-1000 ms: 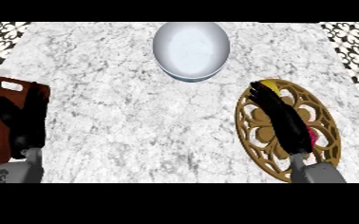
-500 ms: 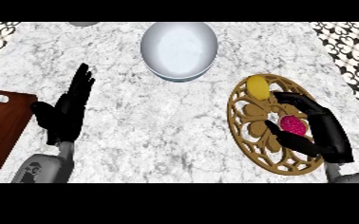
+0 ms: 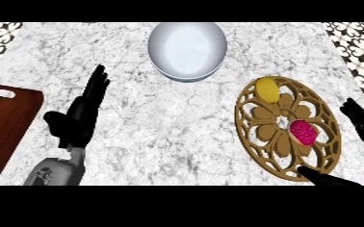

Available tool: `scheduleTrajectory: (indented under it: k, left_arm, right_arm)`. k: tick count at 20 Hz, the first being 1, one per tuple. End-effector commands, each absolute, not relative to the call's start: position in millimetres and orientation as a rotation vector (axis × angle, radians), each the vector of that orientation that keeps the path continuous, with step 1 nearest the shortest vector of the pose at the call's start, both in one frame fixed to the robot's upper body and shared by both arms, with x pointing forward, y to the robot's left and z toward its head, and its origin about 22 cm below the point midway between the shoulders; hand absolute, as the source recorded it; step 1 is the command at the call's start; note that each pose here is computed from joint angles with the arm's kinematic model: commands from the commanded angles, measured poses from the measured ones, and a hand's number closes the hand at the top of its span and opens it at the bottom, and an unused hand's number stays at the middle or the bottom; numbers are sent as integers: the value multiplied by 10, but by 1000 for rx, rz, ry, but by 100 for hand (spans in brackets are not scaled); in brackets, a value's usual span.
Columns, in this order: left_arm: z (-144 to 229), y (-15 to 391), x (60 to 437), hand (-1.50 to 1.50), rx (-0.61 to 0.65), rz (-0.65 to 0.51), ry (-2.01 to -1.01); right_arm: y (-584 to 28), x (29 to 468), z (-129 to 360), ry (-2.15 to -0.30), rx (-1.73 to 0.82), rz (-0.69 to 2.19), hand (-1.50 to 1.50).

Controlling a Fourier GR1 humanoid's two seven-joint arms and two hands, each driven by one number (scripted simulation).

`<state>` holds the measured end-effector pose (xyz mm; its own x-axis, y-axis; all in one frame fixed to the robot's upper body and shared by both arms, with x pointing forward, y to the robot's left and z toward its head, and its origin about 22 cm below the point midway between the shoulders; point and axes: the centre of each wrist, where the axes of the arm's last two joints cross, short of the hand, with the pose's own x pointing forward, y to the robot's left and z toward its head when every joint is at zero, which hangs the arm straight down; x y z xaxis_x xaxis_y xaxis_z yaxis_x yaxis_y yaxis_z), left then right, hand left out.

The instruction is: Pick the cupcake from the placemat and place it in the bowl

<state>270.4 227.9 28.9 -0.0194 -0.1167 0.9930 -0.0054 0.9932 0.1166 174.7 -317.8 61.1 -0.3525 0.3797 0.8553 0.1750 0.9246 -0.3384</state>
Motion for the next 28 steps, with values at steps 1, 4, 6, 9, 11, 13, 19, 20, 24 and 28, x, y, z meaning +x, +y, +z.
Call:
scheduleTrajectory:
  k: [1, 4, 6, 9, 11, 13, 19, 20, 24, 28]
  left_arm:
    - [310, 2381, 2816, 0, 93, -83, -1585]
    - [325, 2151, 2623, 0, 90, -111, -1597]
    - [349, 2153, 2800, 0, 86, -116, -1588]
    - [288, 2127, 2642, 0, 91, -114, -1604]
    - [173, 2228, 2630, 0, 78, -124, -1597]
    - [175, 2172, 2728, 0, 58, -94, -1593]
    - [373, 2040, 2578, 0, 77, -116, -1579]
    - [268, 2252, 2541, 0, 83, -131, -1589]
    - [338, 2195, 2881, 0, 62, -111, -1581]
    - [384, 2083, 2618, 0, 57, -114, -1581]
  right_arm:
    - [-3277, 1693, 1127, -1877, -549, 278, -150]
    - [-3271, 1629, 1284, -1793, -583, 290, -150]
    - [-3351, 1735, 1454, -1724, -550, 331, -150]
    - [-3390, 1779, 1480, -1582, -533, 372, -150]
    - [-3376, 1863, 1572, -1520, -539, 409, -150]
    - [-3448, 1937, 1466, -1435, -522, 440, -150]
    - [-3305, 1958, 1293, -1300, -499, 522, -150]
    - [-3326, 1838, 1263, -1285, -501, 532, -150]
    - [-3319, 1994, 1163, -1311, -442, 540, -150]
    - [-3536, 1787, 1213, -1324, -435, 513, -150]
